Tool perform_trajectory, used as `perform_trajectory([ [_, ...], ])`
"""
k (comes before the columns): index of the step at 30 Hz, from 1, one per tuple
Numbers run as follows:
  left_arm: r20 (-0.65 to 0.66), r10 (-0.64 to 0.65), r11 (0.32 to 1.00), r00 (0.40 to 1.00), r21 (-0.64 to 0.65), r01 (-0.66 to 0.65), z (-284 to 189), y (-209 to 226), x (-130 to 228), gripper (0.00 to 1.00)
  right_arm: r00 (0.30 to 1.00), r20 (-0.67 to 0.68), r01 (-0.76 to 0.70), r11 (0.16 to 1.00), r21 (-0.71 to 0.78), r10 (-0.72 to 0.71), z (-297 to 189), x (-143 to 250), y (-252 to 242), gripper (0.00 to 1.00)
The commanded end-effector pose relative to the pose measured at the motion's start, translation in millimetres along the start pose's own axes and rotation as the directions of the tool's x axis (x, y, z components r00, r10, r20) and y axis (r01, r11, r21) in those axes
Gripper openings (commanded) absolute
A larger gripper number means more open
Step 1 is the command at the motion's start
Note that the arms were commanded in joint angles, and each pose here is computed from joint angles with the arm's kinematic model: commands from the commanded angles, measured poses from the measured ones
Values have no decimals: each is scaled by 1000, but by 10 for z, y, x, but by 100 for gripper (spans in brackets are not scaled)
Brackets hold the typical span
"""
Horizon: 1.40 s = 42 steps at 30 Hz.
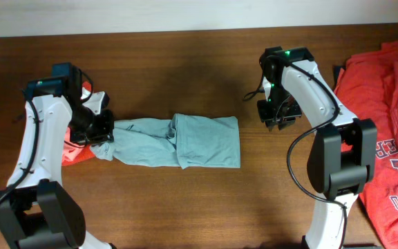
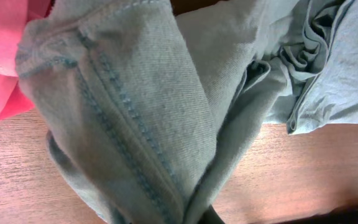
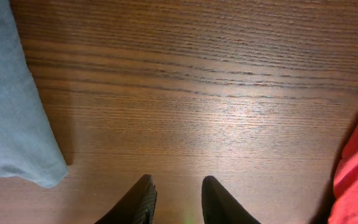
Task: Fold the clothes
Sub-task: 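Fold the left end rightward onto the stack with the left gripper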
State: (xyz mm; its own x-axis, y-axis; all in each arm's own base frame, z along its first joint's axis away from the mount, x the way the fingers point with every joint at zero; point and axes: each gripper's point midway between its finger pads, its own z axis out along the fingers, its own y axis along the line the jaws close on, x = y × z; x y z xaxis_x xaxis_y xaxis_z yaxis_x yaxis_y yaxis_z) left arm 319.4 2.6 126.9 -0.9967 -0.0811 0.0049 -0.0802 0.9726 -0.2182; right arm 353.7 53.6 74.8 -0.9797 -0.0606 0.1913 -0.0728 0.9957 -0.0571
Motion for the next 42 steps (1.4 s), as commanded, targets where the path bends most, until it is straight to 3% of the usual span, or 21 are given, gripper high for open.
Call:
perform_trajectory([
  [1,15,19,1000,1000,-8,-19,-58,2,-7,1,1000,-1,-10,1000,19,10,-17,23,-56,31],
  [6,15,28,1000,1000,-7,-28,-92,-36,-9,1,1000,-1,-10,1000,19,10,-17,23,-56,31],
  [11,64,140,990,988,-24,-139,-280,-388,-128,1,1000,-2,-10,1000,15,10,-17,24,-49,31],
  [19,105,399,909,911,-175,-378,-289,-1123,-187,1,1000,-2,-10,1000,5,10,-18,24,-32,31],
  [23,86,512,851,855,-180,-492,-110,-1575,-77,1,1000,-4,-10,1000,-8,10,-18,28,-11,31],
  [35,-26,614,777,789,-155,-610,433,-2129,214,1,1000,-22,-10,1000,-6,9,-17,71,-15,31],
  [42,59,633,773,772,-111,-625,472,-2495,238,1,1000,-22,-10,1000,-6,9,-17,72,-15,31],
])
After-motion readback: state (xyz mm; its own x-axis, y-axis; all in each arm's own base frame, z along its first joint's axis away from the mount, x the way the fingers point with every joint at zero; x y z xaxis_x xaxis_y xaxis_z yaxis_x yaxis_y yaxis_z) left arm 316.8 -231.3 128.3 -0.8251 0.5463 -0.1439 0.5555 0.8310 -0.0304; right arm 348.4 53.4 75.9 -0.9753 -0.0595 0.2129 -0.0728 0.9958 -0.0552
